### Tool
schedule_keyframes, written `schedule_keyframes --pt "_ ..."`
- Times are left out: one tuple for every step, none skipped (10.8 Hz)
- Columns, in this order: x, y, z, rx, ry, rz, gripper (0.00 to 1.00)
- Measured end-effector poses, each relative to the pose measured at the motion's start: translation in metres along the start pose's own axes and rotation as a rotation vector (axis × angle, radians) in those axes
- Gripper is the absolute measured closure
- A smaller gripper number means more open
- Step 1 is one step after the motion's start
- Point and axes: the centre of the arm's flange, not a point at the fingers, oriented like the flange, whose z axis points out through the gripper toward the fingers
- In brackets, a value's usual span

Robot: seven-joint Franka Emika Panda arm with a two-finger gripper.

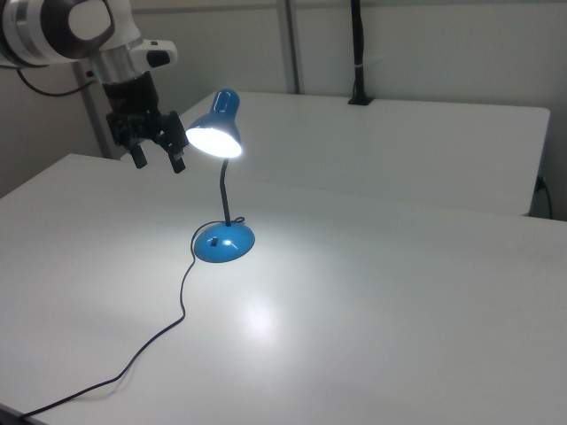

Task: Turn off the lamp
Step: 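Move the gripper from beside the lamp shade toward the blue lamp base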

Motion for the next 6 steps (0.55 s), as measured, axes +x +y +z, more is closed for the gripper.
schedule_keyframes --pt "0.0 0.0001 0.0 0.0 0.0 0.0 0.0" --pt "0.0001 0.0009 0.0001 -0.002 0.0 0.001 0.0" --pt "0.0002 0.0022 0.0002 -0.002 0.0 0.003 0.0" --pt "0.0003 0.003 0.0003 -0.002 0.0 0.005 0.0" --pt "0.0004 0.0032 0.0006 -0.002 -0.001 0.005 0.0" --pt "0.0006 0.0032 0.001 -0.002 -0.002 0.005 0.0"
